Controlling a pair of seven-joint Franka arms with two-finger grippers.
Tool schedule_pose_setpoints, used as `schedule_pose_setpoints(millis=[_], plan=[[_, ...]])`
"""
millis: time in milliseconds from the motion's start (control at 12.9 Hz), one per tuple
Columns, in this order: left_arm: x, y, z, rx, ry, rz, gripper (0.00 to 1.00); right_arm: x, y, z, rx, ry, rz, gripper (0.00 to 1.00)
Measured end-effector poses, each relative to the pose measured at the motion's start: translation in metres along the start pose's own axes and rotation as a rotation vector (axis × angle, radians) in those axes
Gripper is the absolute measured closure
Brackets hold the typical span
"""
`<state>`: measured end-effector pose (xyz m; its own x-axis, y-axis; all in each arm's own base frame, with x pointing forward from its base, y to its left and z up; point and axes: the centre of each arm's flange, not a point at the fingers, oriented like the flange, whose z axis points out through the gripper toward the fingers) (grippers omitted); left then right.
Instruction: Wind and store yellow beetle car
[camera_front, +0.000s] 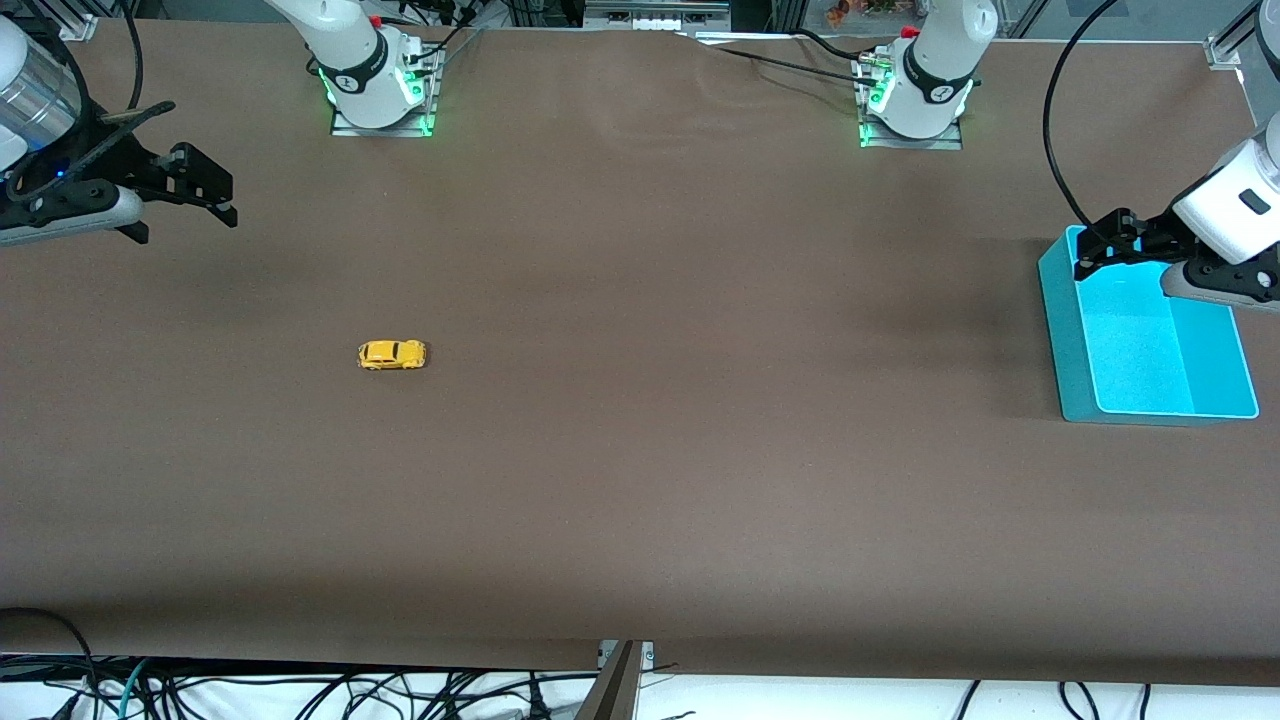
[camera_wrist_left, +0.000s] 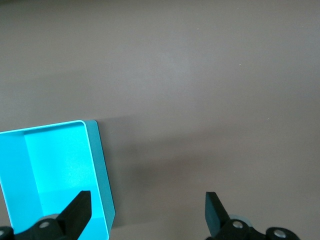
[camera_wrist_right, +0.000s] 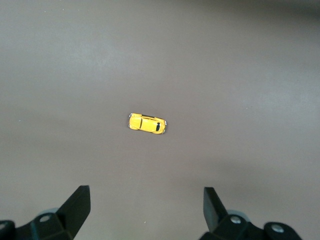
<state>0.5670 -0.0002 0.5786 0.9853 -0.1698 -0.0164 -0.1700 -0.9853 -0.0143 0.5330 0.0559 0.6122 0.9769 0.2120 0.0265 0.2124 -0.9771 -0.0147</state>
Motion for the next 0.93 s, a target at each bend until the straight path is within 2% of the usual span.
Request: schedule_pose_setpoints(millis=[930], plan=[[0.0003,0.0002,-0.0001,0.0,0.0,0.0,0.0,0.0002,-0.0003,0.0043,0.006,-0.018,0.0,0.0]])
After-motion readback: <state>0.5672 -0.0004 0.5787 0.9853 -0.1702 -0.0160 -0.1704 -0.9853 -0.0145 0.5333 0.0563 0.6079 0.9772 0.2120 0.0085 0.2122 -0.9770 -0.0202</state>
